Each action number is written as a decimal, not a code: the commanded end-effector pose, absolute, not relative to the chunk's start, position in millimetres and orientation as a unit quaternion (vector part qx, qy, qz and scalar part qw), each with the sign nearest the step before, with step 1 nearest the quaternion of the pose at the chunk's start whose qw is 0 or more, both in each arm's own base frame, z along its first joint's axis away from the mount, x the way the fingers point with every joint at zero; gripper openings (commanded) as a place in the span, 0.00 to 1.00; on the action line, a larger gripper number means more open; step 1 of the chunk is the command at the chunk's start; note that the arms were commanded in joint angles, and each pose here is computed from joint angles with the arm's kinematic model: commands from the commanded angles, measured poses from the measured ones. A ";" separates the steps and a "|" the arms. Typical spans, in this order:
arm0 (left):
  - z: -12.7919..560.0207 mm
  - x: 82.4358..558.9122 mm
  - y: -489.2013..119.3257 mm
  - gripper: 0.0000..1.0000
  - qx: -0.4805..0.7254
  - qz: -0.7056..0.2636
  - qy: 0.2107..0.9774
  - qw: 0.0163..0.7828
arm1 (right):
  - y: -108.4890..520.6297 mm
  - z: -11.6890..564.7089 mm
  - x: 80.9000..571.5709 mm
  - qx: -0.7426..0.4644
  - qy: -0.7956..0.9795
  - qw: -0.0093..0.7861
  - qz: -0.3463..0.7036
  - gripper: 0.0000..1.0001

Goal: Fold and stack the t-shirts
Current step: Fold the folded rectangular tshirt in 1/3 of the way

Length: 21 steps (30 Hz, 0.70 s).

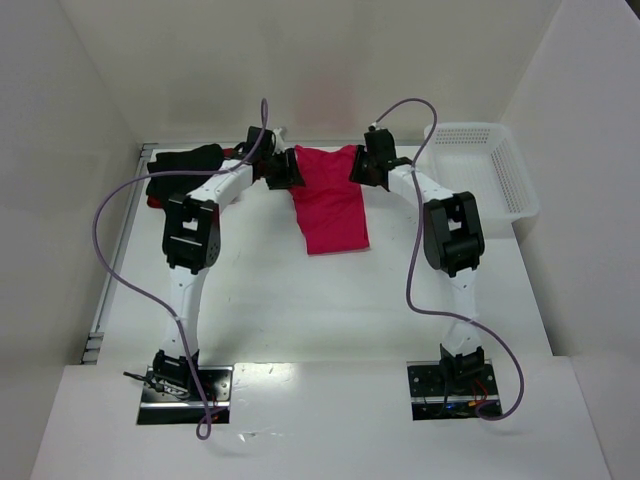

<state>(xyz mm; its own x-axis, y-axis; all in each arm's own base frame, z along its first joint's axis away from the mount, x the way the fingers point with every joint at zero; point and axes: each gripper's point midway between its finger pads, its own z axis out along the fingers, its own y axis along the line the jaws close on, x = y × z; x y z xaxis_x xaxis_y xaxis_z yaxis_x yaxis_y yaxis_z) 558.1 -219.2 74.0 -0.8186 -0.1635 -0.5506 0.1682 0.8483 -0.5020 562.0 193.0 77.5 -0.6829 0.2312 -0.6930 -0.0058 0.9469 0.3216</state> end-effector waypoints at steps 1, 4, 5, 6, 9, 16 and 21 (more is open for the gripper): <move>110.1 560.8 -211.1 0.62 0.004 -0.279 0.900 0.334 | 196.2 103.6 570.8 0.057 0.893 0.417 0.158 0.42; 123.2 550.8 -194.2 0.67 -0.004 -0.278 0.894 0.351 | 191.4 108.2 562.4 0.054 0.892 0.423 0.153 0.43; 126.9 544.8 -196.3 0.68 0.001 -0.287 0.891 0.351 | 192.8 123.1 561.3 0.052 0.884 0.435 0.162 0.43; 118.6 537.1 -191.3 0.68 -0.002 -0.291 0.894 0.341 | 192.9 124.3 557.4 0.042 0.885 0.434 0.163 0.43; 121.1 517.7 -199.0 0.58 0.032 -0.317 0.890 0.326 | 198.6 125.7 547.8 0.024 0.882 0.434 0.183 0.34; 86.4 497.5 -236.1 0.39 0.061 -0.354 0.891 0.276 | 215.5 97.4 539.7 0.000 0.891 0.397 0.221 0.19; 85.9 512.0 -253.1 0.33 0.072 -0.365 0.884 0.284 | 217.5 90.2 546.2 0.001 0.893 0.393 0.219 0.17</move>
<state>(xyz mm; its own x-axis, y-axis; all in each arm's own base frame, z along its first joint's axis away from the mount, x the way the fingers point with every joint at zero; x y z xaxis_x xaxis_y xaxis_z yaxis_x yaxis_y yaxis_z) 499.5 -236.8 76.4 -0.8564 -0.0989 -0.5067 0.2609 0.7641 -0.5901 533.4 209.5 78.3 -0.7245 0.1823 -0.6647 -0.1227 0.9149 0.3847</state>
